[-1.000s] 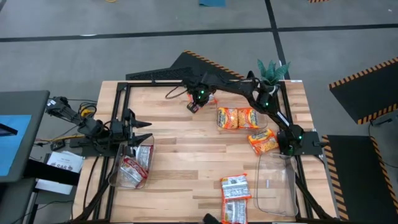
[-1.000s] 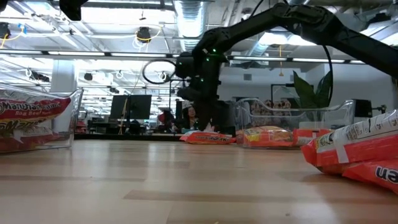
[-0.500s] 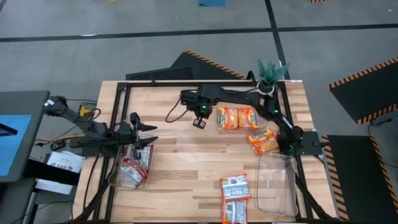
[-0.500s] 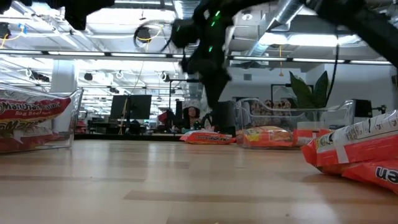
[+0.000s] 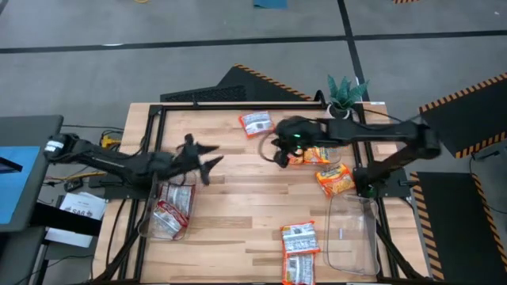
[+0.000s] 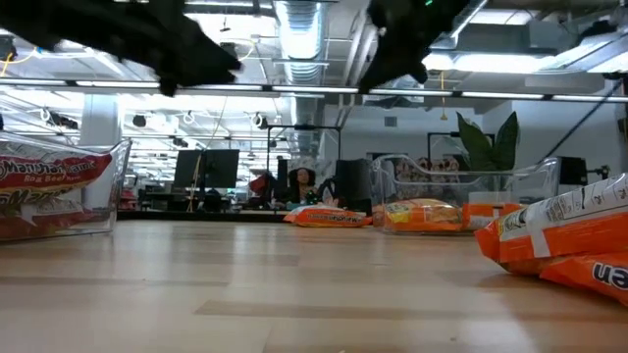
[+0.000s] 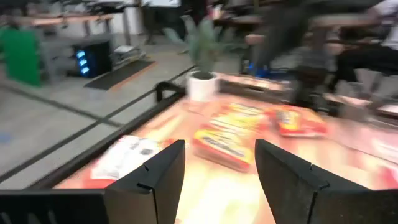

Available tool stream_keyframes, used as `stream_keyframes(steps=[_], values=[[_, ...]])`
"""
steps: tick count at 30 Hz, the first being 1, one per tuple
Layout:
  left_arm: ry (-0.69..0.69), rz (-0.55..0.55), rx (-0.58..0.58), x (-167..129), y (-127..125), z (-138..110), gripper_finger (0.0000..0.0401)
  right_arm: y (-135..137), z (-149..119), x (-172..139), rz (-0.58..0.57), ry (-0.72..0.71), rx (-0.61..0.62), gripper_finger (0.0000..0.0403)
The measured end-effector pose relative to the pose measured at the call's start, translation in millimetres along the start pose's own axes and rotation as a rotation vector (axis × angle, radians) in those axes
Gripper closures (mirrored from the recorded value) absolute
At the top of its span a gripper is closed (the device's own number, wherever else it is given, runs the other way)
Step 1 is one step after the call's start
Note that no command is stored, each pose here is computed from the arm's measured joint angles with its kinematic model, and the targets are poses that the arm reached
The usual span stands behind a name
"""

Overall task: Sort Maruchan noodles
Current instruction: Put the orange noodle pack into the top transparent bin

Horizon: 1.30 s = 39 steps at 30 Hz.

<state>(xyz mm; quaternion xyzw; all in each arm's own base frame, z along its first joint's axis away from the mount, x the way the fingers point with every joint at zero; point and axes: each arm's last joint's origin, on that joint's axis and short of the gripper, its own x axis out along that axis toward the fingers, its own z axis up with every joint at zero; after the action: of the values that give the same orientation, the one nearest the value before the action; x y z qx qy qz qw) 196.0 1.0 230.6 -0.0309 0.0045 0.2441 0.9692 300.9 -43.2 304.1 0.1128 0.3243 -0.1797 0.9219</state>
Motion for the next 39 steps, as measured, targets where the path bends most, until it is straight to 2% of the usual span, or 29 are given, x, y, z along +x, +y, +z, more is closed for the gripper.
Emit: stream_keyframes(steps=[2, 8, 14, 17, 19, 21, 23, 25, 28, 34, 39], values=[[0.025, 0.038, -0.019, 23, 16, 5, 0.0216, -1, -10, -14, 0.03, -0.072, 0.004, 0.0388], [0.228, 0.0, -0.113, 99, 66, 15, 0.0216, -4, -28, -36, 0.067, -0.219, -0.021, 0.0388], [0.397, 0.091, -0.071, 175, 92, 4, 0.0216, -5, -32, -34, 0.066, -0.262, -0.065, 0.0387], [0.503, 0.18, -0.038, 204, 104, -3, 0.0221, -5, -34, -28, 0.06, -0.245, -0.084, 0.0387], [0.577, 0.239, 0.001, 218, 111, -5, 0.024, -3, -36, -24, 0.059, -0.225, -0.091, 0.0387], [0.634, 0.26, 0.011, 230, 119, -6, 0.0284, -2, -37, -21, 0.058, -0.209, -0.096, 0.0387], [0.663, 0.231, -0.015, 242, 129, -6, 0.0352, -2, -38, -20, 0.057, -0.204, -0.096, 0.0387], [0.7, 0.169, -0.072, 252, 137, -10, 0.0385, 1, -39, -17, 0.063, -0.196, -0.103, 0.0387], [0.744, 0.092, -0.121, 267, 145, -24, 0.0398, 1, -39, -17, 0.065, -0.198, -0.103, 0.0387], [0.804, 0.089, -0.114, 285, 151, -50, 0.0401, 5, -40, -19, 0.079, -0.2, -0.111, 0.0387], [0.864, 0.106, -0.096, 281, 152, -55, 0.0401, 9, -41, -19, 0.089, -0.197, -0.118, 0.0387]])
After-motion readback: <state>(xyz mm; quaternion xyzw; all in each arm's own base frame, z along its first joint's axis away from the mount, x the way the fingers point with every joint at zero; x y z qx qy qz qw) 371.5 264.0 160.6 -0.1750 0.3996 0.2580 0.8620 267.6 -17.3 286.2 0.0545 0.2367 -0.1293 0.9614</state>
